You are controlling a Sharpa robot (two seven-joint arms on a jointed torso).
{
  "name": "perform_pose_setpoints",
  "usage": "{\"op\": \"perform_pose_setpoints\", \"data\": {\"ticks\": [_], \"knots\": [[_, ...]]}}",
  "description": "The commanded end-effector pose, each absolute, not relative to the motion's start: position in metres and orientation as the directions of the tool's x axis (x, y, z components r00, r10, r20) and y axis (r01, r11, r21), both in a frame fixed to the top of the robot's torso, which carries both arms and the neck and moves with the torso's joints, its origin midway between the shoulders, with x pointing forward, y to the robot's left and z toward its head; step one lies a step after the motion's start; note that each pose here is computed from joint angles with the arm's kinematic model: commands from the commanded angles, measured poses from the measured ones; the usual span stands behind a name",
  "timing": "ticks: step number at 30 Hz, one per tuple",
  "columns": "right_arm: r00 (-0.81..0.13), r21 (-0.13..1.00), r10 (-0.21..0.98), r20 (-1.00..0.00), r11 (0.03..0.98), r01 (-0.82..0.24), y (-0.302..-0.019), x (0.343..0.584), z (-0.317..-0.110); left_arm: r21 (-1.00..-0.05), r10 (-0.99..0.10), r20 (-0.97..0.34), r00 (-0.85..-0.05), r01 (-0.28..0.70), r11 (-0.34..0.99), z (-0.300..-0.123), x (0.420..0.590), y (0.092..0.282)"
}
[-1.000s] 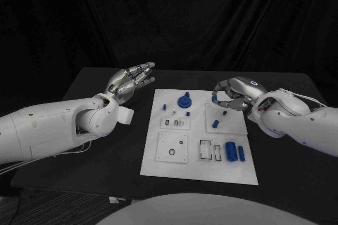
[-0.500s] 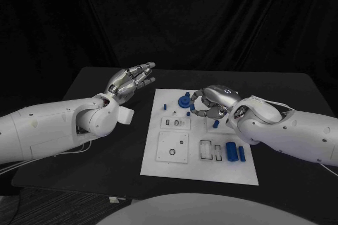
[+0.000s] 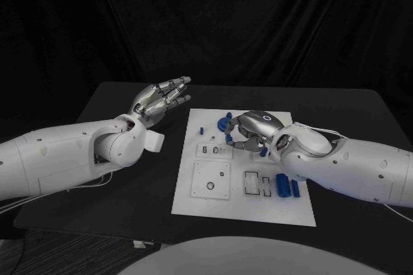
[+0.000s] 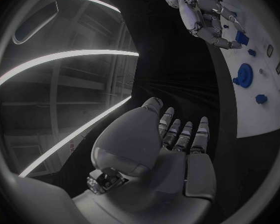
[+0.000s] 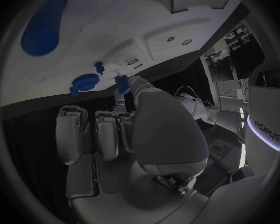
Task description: Assemble the parts on the task board
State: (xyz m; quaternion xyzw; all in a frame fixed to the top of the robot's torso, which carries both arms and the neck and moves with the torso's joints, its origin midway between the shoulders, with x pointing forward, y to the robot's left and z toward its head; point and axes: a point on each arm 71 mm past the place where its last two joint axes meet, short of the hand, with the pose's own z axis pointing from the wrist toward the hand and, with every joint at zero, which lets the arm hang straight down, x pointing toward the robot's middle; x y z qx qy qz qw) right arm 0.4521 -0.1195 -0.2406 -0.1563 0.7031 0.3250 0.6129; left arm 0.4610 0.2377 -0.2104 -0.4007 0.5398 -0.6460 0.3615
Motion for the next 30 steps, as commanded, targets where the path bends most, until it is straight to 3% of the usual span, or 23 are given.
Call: {"op": "perform_pose_setpoints", "data": {"ticks": [1, 30], "knots": [[-0.219, 0.246, 0.138, -0.966, 0.760, -0.602, -0.119, 0.452, -0.247, -0.985, -0.892, 0.135, -0.431, 0.039, -0.168, -0.210, 0.461, 0.236], [-0.278, 0.245, 0.089, -0.957, 0.763, -0.598, -0.112, 0.449, -0.262, -0.985, -0.891, 0.137, -0.433, 0.036, -0.169, -0.210, 0.461, 0.235]]}}
